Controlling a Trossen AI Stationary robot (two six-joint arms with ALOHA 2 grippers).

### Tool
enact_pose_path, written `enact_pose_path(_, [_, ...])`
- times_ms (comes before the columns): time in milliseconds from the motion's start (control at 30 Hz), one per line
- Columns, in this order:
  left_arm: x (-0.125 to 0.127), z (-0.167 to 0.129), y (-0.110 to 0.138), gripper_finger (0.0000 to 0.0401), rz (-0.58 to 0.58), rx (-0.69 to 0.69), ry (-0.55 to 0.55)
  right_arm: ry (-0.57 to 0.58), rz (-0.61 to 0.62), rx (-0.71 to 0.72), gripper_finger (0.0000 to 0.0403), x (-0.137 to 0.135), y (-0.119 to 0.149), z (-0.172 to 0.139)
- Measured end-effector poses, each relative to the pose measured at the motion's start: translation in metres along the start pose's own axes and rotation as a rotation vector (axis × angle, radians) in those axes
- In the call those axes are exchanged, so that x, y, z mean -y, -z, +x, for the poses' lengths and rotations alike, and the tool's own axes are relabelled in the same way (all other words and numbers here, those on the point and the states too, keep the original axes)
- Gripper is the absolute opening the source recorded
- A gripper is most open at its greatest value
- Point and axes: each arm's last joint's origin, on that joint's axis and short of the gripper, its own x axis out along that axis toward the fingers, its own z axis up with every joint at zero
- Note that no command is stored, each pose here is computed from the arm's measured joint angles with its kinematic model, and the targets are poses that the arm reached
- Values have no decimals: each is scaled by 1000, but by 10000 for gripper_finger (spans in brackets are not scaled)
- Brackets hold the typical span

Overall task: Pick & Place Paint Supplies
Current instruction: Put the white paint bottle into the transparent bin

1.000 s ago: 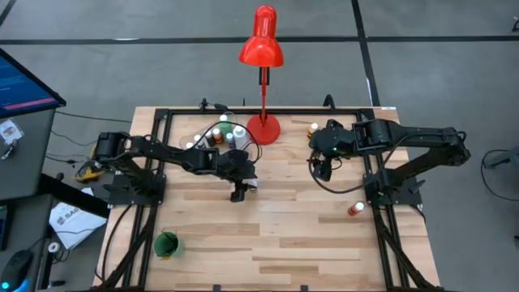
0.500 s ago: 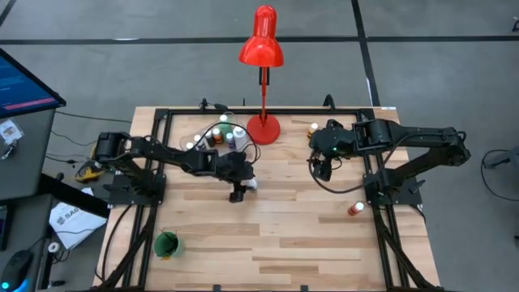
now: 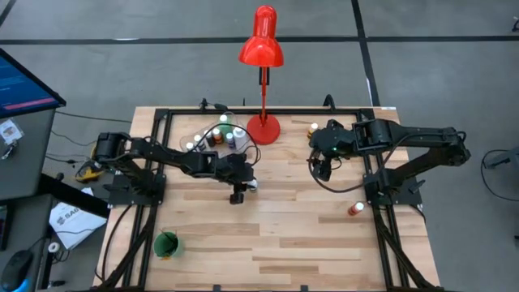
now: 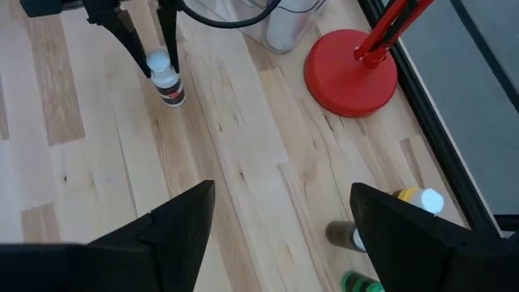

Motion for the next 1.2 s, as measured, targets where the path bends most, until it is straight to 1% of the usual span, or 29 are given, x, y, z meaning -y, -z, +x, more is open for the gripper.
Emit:
enact_pose_path(67, [0,-4,-1,92,-20,2,-5,0,11,0,283,0,0,0])
enact_pose_path(167, [-3,-22,-10,92,-51,59,-68,0,26,-1,283,0,0,0])
enact_pose_path(333, [-10,-74,-24,95,-83,168,-230,-4,20,0,283,-1,0,0])
enact_pose_path(467, [-21,-123,-29,96,-173,296,-366,-4,20,1,283,-1,0,0])
enact_pose_path(567, [-31,-151,-24,97,-221,323,-461,-3,21,0,283,-1,0,0])
enact_pose_path(667, [-40,-162,-13,97,-277,264,-545,-4,21,1,283,-1,0,0])
enact_pose_path(733, [-46,-165,-4,98,-337,207,-575,-4,20,0,283,-1,0,0])
enact_pose_path(833, [-53,-163,6,98,-425,165,-604,-4,21,1,283,-1,0,0])
enact_pose_path(933, [-57,-150,20,98,-454,108,-621,-4,21,1,283,-1,0,0])
enact_pose_path(1033, [-57,-134,36,102,-506,60,-623,-2,21,1,283,-1,0,0])
enact_pose_path(1100, [-56,-125,45,106,-536,67,-622,-1,21,1,283,-1,0,0])
enact_pose_path(1200, [-55,-115,53,110,-548,117,-614,-1,21,2,283,-1,0,0])
